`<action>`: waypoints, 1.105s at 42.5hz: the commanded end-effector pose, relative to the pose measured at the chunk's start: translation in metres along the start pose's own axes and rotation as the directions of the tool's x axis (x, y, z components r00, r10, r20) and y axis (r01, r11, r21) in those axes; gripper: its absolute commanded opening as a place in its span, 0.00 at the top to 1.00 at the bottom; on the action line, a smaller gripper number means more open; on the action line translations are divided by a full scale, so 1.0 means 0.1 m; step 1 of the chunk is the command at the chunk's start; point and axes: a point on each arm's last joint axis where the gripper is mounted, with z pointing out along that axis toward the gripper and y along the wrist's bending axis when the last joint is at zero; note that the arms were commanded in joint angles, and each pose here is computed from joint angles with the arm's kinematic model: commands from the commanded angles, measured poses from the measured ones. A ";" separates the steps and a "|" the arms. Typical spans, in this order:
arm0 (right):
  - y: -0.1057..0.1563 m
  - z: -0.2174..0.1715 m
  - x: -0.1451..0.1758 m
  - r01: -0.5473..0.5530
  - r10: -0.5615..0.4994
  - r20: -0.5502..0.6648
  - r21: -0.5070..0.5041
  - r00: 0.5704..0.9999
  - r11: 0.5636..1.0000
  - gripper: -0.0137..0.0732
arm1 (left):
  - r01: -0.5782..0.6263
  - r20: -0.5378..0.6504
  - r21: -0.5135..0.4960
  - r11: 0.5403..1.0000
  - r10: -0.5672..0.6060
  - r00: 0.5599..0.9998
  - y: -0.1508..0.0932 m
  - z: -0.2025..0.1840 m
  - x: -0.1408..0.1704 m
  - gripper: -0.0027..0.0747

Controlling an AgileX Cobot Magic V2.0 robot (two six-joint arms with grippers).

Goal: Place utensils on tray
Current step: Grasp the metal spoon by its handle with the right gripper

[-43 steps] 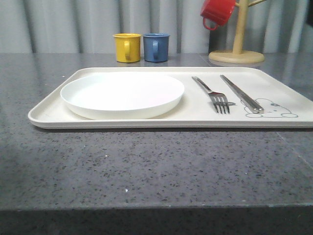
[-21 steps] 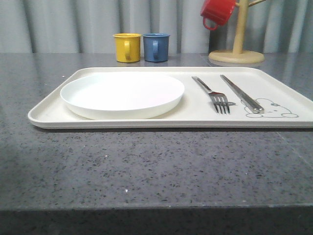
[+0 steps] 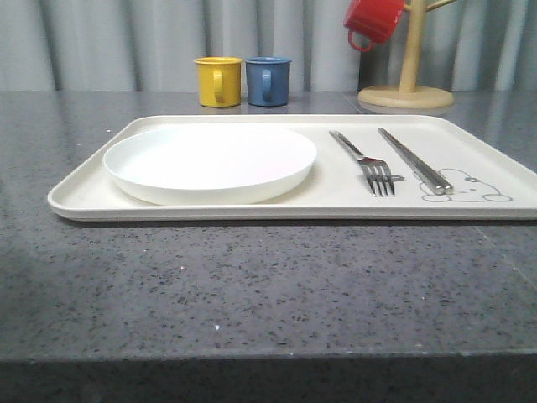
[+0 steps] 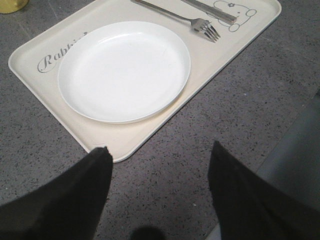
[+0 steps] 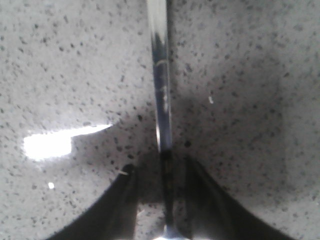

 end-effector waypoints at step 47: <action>1.45 -0.40 0.01 0.141 -0.090 0.166 -0.331 0.982 0.933 0.92 | 0.011 0.105 0.004 1.000 -0.011 0.994 0.00 -0.06 -0.14 0.42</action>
